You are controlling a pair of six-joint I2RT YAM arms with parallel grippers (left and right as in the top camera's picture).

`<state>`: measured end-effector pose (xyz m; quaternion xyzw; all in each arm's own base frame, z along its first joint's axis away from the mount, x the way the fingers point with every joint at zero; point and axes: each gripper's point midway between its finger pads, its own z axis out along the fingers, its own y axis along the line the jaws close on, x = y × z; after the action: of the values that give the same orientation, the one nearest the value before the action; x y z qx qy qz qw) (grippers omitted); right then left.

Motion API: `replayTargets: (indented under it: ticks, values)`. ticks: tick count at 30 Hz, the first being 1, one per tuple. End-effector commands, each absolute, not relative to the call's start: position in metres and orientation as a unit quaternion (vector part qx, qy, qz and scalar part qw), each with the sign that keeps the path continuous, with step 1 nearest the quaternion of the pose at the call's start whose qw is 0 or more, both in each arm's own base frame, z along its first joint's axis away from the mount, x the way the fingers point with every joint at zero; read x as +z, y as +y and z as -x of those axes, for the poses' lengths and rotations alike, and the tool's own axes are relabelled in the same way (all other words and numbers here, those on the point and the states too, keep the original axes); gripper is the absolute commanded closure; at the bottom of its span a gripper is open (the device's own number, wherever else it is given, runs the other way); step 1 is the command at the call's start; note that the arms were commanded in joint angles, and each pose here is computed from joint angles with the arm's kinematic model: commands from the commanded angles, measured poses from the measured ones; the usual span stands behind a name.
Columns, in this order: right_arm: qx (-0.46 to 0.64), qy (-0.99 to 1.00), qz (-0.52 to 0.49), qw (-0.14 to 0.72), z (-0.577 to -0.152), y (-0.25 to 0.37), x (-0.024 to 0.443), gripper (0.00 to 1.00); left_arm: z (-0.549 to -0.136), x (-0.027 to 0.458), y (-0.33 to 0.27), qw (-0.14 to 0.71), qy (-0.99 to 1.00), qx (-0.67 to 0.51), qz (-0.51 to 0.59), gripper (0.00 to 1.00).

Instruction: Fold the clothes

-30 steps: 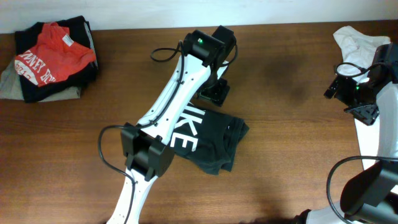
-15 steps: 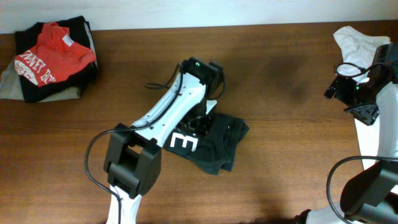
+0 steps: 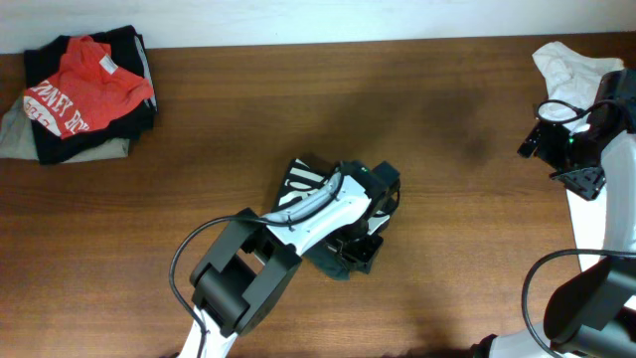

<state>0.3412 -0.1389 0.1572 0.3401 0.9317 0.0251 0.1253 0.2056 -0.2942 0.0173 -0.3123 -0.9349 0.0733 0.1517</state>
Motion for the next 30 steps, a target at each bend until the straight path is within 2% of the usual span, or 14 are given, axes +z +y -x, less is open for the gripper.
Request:
replayTargets:
  ticks: [1, 2, 5, 7, 8, 9, 10, 11, 14, 15, 17, 21, 25, 30]
  values:
    - [0.015, 0.930, -0.343, 0.128, -0.340, -0.143, 0.159, 0.01, -0.198, 0.020, -0.297, 0.161, -0.934, 0.092, 0.306, 0.92]
    - [0.015, 0.930, -0.343, 0.128, -0.340, -0.143, 0.159, 0.01, -0.197, 0.023, -0.296, 0.161, -0.933, 0.092, 0.308, 1.00]
    - [0.015, 0.930, -0.343, 0.128, -0.340, -0.143, 0.159, 0.01, -0.201, 0.052, -0.300, 0.137, -0.929, 0.105, 0.327, 0.99]
    - [0.015, 0.930, -0.343, 0.128, -0.340, -0.143, 0.159, 0.01, -0.216, 0.096, -0.309, 0.068, -0.927, 0.128, 0.345, 0.99]
    - [0.015, 0.930, -0.343, 0.128, -0.340, -0.143, 0.159, 0.01, -0.229, 0.118, -0.307, 0.022, -0.929, 0.120, 0.348, 0.94]
    - [0.015, 0.930, -0.343, 0.128, -0.340, -0.143, 0.159, 0.01, -0.244, 0.137, -0.301, -0.023, -0.932, 0.104, 0.346, 0.81]
    - [0.015, 0.930, -0.343, 0.128, -0.340, -0.143, 0.159, 0.01, -0.258, 0.159, -0.293, -0.066, -0.934, 0.093, 0.338, 0.53]
    - [0.015, 0.930, -0.343, 0.128, -0.340, -0.143, 0.159, 0.01, -0.269, 0.176, -0.285, -0.096, -0.936, 0.094, 0.325, 0.30]
    - [0.015, 0.930, -0.343, 0.128, -0.340, -0.143, 0.159, 0.01, -0.304, 0.194, -0.244, -0.123, -0.953, 0.094, 0.261, 0.13]
    - [0.015, 0.930, -0.343, 0.128, -0.340, -0.143, 0.159, 0.01, -0.315, 0.193, -0.229, -0.123, -0.959, 0.090, 0.238, 0.13]
    - [0.015, 0.930, -0.343, 0.128, -0.340, -0.143, 0.159, 0.01, -0.339, 0.191, -0.200, -0.132, -0.969, 0.086, 0.192, 0.02]
    - [0.015, 0.930, -0.343, 0.128, -0.340, -0.143, 0.159, 0.01, -0.382, 0.156, -0.128, -0.097, -0.987, 0.076, 0.102, 0.01]
    - [0.015, 0.930, -0.343, 0.128, -0.340, -0.143, 0.159, 0.01, -0.396, 0.121, -0.140, -0.057, -0.953, 0.251, 0.157, 0.01]
    - [0.015, 0.930, -0.343, 0.128, -0.340, -0.143, 0.159, 0.01, -0.397, 0.079, -0.132, -0.013, -0.940, 0.302, 0.160, 0.01]
